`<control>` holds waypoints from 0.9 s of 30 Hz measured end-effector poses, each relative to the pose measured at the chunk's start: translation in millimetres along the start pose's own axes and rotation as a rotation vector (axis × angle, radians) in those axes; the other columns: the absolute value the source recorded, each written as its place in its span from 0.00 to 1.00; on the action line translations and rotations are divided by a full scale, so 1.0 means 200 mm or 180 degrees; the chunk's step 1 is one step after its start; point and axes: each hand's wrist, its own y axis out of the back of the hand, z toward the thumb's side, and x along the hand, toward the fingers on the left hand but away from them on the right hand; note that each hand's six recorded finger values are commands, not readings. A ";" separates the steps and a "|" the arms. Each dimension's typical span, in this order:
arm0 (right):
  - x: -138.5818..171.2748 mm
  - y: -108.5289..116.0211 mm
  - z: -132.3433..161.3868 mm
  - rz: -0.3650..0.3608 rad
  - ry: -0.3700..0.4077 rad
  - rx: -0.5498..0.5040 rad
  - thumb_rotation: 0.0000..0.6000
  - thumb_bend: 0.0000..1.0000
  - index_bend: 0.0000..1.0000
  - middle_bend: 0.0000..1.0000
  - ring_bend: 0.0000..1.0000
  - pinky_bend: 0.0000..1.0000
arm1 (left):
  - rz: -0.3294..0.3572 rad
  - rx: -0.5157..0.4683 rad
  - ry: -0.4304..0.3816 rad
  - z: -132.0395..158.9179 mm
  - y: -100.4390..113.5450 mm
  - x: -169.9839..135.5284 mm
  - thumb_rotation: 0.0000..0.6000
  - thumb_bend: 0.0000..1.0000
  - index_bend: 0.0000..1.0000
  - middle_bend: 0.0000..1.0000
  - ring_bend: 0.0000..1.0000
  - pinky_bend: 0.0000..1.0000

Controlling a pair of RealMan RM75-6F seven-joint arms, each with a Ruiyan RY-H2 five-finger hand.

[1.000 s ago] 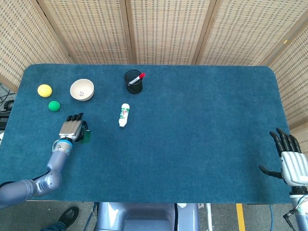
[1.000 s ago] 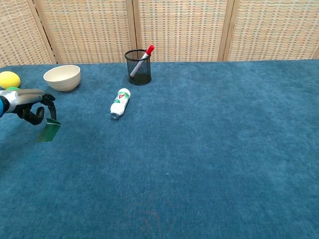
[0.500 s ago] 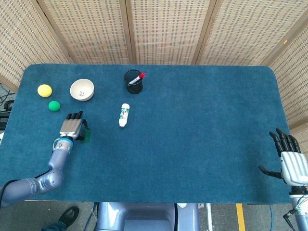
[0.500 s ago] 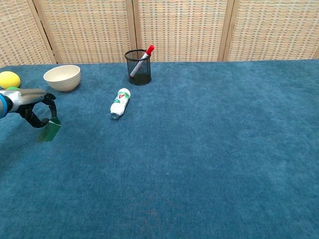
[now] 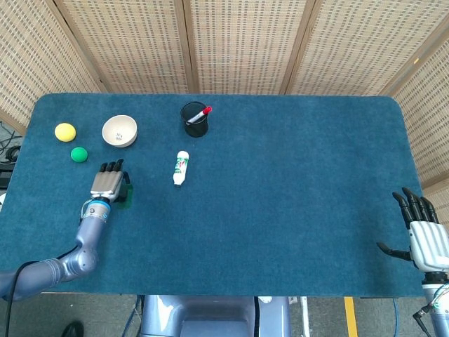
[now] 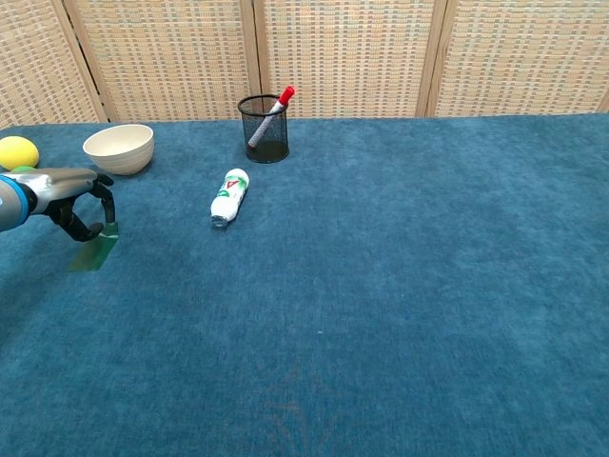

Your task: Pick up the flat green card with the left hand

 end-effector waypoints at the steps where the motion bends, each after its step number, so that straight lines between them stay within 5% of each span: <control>1: 0.00 0.00 0.00 -0.0001 -0.0001 -0.0002 1.00 0.00 0.00 0.00 0.00 0.00 | 0.0017 -0.0001 -0.0002 0.00 0.00 0.00 1.00 0.54 0.47 0.00 0.00 0.00; 27: 0.00 0.01 0.00 0.0011 -0.0005 -0.0063 1.00 0.00 0.00 0.00 0.00 0.00 | 0.0135 0.0050 -0.0019 0.02 -0.04 0.01 1.00 0.54 0.50 0.00 0.00 0.00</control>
